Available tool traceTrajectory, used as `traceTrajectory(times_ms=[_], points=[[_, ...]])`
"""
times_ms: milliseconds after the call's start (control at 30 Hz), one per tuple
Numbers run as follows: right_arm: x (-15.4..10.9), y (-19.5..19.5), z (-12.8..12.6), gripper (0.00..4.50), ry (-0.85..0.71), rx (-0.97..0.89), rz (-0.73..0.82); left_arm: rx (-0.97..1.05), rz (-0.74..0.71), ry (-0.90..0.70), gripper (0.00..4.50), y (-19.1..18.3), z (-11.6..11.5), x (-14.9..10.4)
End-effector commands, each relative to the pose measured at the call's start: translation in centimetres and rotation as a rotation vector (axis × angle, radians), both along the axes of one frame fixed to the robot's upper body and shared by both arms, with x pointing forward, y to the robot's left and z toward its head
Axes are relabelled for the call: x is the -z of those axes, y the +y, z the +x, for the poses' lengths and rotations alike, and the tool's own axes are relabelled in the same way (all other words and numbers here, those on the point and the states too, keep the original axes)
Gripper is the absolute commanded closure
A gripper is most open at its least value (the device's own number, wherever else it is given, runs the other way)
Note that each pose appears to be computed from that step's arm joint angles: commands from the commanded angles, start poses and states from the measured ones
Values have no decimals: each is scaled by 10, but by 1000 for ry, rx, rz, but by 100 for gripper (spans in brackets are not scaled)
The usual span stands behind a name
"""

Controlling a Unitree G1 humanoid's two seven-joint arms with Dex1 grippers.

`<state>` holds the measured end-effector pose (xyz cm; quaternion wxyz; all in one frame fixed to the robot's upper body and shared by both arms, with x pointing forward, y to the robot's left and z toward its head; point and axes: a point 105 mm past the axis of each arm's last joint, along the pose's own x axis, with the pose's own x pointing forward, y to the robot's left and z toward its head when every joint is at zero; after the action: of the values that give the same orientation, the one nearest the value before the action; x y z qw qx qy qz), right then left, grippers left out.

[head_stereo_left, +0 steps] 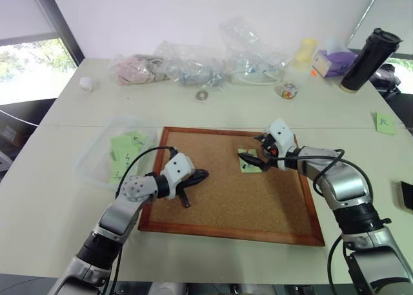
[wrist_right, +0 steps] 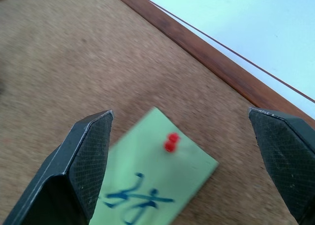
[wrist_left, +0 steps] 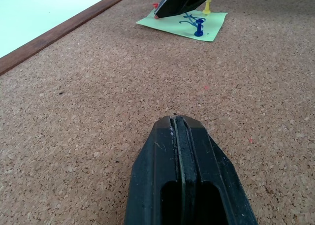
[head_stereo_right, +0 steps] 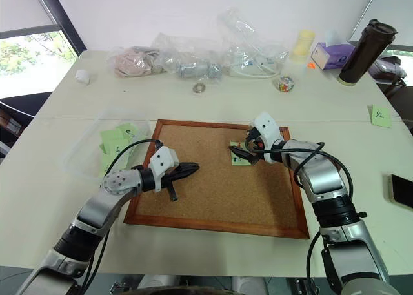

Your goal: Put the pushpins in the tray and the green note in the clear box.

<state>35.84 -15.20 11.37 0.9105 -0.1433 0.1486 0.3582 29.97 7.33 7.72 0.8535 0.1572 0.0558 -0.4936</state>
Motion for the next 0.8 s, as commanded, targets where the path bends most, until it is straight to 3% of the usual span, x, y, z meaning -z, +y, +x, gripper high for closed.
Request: traceTrajectory(times_ms=[33,167,267,500,533,800], points=[[-8,1,3,0,-39,-13,-13,-56,61,55,441,10,0,20],[-7,-2,3,0,-38,-10,-25,-60,57,56,441,9,0,21],[-5,-1,3,81,-38,-15,-35,-61,55,57,450,9,0,21],[-3,2,3,421,-35,-29,-48,-66,51,55,450,9,1,20],[-3,2,2,437,-35,-30,-48,-67,52,54,450,9,1,20],[-21,-1,1,437,-75,-18,-18,-52,63,83,450,9,-3,24]])
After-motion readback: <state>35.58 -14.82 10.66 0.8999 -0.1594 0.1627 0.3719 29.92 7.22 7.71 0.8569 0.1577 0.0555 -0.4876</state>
